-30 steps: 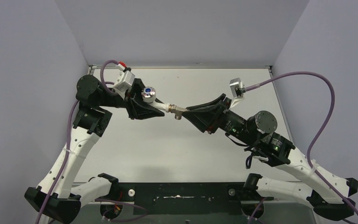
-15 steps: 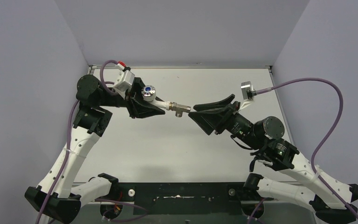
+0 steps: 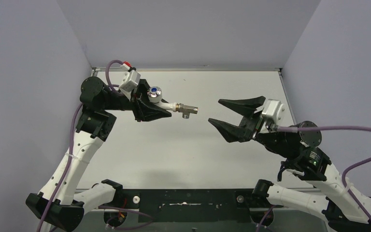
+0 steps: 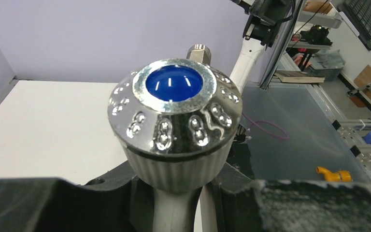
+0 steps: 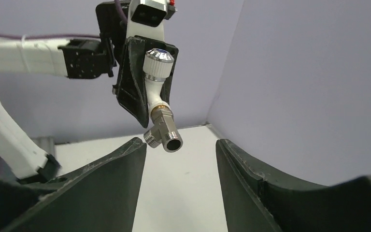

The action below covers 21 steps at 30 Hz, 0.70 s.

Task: Install the water faucets
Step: Screw the water faucet onto the adaptor.

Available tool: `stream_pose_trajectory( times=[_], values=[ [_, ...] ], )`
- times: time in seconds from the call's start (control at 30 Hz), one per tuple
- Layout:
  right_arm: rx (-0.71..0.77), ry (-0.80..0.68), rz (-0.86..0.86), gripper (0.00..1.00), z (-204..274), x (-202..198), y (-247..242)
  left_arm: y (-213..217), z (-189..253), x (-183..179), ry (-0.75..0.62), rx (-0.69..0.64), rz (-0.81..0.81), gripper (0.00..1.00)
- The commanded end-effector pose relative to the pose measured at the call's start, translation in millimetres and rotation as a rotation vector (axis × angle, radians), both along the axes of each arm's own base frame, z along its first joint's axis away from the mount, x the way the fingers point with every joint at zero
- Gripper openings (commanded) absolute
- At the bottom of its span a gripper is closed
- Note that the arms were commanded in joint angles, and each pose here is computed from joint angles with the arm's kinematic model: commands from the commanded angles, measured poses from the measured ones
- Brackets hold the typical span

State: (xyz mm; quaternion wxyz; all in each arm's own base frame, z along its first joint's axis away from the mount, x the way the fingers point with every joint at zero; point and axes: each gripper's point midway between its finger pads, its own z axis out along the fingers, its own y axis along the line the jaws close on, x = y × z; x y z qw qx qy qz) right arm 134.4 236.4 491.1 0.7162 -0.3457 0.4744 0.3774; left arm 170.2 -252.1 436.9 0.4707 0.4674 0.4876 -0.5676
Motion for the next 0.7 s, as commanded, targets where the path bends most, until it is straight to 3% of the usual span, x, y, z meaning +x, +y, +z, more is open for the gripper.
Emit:
stream_pose_trajectory(
  times=[0.0, 0.2, 0.67],
  values=[
    [-0.232, -0.453, -0.004, 0.56, 7, -6, 3, 3, 15, -5, -0.007, -0.017, 0.003, 0.00],
    [-0.401, -0.650, 0.031, 0.56, 2, -3, 18, 4, 16, -11, 0.025, -0.012, -0.020, 0.00],
    [-0.477, -0.727, 0.060, 0.48, -9, 4, 39, 4, 10, -15, 0.066, 0.000, -0.048, 0.00]
  ],
)
